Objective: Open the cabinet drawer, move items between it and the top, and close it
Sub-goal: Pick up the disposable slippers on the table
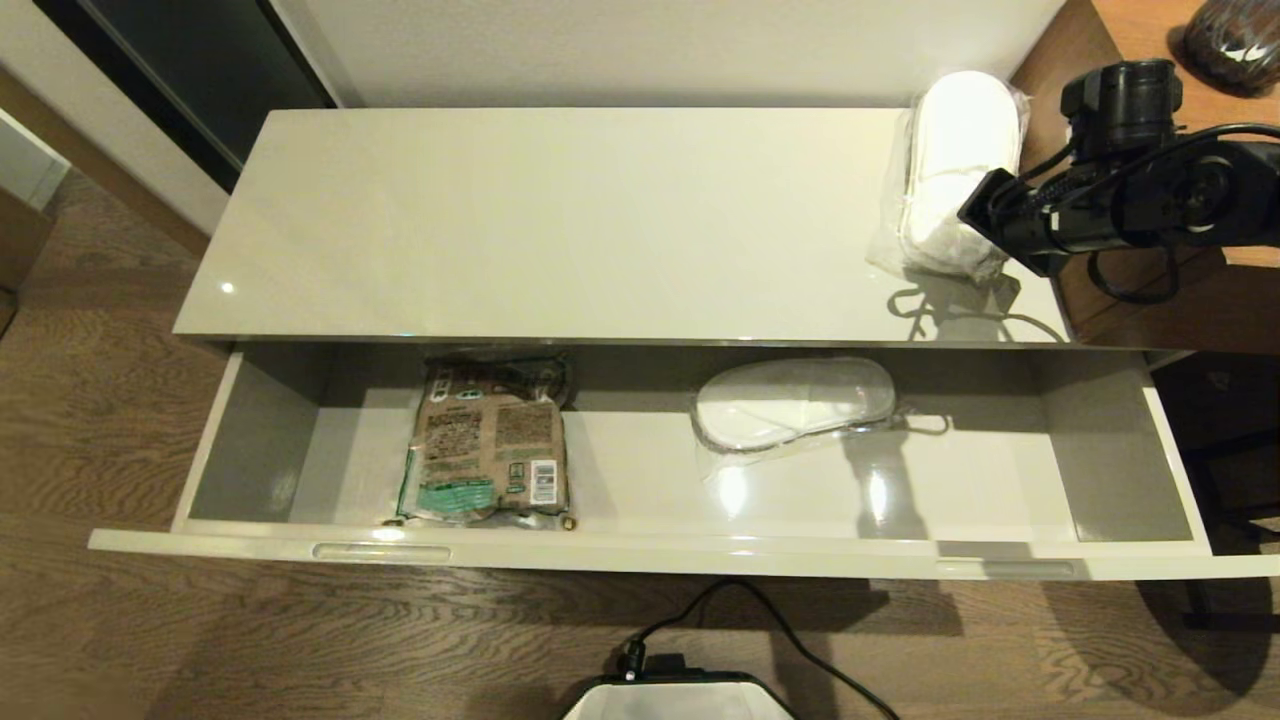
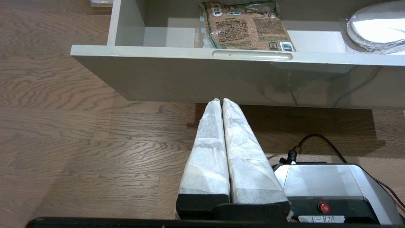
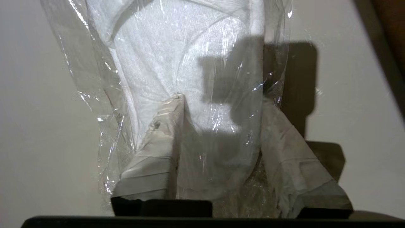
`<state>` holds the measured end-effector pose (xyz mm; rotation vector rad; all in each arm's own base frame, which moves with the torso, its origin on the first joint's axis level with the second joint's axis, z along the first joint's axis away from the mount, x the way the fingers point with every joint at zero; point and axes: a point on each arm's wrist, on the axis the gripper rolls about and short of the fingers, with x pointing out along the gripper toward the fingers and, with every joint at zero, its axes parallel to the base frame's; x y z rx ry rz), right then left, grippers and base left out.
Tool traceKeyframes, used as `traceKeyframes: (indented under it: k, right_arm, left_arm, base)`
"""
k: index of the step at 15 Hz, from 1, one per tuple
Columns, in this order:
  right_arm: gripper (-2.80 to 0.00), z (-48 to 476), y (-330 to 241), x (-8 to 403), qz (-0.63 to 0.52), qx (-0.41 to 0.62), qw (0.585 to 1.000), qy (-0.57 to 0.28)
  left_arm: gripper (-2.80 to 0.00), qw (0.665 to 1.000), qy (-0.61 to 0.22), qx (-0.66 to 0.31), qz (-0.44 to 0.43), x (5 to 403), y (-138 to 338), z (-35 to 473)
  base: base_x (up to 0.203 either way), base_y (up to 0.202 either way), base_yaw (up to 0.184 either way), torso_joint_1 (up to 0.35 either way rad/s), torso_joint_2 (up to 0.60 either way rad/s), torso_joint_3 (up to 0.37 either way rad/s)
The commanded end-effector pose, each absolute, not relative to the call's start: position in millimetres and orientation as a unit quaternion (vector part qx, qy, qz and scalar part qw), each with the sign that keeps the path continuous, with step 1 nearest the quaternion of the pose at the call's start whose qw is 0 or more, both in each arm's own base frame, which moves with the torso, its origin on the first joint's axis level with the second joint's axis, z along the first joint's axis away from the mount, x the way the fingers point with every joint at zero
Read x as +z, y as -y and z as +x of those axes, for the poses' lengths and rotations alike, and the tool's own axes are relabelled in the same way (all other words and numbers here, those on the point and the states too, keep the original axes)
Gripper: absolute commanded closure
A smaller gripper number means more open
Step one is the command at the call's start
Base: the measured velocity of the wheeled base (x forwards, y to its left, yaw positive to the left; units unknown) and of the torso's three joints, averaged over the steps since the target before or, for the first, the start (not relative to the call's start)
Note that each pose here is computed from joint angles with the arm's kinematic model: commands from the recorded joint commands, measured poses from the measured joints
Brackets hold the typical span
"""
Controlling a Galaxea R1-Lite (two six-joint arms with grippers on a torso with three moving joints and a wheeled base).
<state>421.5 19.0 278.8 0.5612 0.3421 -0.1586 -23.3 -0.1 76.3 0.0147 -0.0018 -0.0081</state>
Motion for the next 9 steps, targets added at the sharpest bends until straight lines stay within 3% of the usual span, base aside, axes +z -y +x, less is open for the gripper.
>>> traceKeyframes:
  k: [1, 9]
  right_arm:
    - [0.00, 422, -20, 278, 0.277, -0.077, 0.942, -0.171]
    - [0.00, 404, -24, 299, 0.280, -0.066, 0.944, -0.161]
  left_arm:
    - [0.00, 1.000, 0.001, -0.005, 0.008, 76, 0, -23]
    - [0.00, 1.000, 0.000, -0.005, 0.008, 76, 0, -23]
  base:
    - [0.000, 0.000, 0.000, 0.000, 0.00, 0.000]
    - [0.000, 0.000, 0.000, 0.000, 0.00, 0.000]
